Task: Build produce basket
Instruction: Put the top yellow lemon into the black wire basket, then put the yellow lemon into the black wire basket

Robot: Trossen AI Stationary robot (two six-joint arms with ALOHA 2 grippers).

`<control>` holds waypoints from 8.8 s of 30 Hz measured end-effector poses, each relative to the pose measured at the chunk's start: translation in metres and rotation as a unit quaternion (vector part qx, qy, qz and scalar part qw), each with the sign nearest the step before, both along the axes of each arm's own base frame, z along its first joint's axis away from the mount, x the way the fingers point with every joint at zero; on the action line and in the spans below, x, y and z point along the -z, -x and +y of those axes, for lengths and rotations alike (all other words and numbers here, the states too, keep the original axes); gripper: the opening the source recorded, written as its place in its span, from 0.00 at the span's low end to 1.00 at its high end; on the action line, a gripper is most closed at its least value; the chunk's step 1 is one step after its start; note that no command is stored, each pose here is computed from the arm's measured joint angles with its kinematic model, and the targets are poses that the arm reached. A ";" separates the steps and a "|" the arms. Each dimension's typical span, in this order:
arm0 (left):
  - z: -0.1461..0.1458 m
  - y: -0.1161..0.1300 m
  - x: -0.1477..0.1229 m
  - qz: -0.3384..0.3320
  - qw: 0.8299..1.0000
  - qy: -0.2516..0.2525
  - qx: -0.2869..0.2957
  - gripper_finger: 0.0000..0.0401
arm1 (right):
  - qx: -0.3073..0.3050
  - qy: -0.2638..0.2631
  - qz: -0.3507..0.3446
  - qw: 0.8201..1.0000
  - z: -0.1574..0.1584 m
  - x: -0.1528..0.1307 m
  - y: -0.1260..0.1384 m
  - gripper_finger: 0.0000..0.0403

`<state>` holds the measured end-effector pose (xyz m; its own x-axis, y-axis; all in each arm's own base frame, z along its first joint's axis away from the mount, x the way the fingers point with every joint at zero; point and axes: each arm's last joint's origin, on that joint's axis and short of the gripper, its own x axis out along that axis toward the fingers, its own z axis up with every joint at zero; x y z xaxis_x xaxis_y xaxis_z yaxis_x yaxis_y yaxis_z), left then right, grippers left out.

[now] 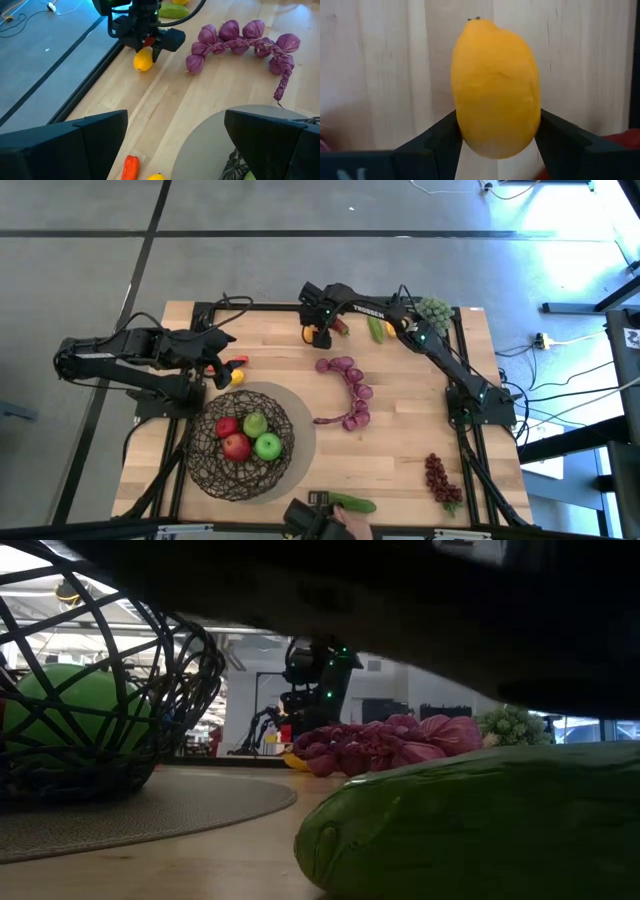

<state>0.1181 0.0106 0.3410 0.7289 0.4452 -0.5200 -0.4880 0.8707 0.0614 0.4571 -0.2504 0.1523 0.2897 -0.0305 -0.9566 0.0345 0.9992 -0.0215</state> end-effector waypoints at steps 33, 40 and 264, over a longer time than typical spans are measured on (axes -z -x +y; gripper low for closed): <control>-0.001 0.002 0.003 0.018 1.000 0.008 0.011 0.81 | -0.016 0.061 0.028 0.998 0.105 -0.102 0.001 0.41; -0.004 0.003 0.006 0.043 0.996 0.028 0.069 0.81 | -0.064 0.140 -0.021 0.988 0.184 -0.158 0.005 0.41; 0.080 -0.067 0.211 0.536 0.800 0.266 0.030 0.57 | -0.014 0.043 -0.373 0.927 0.256 -0.355 0.144 0.62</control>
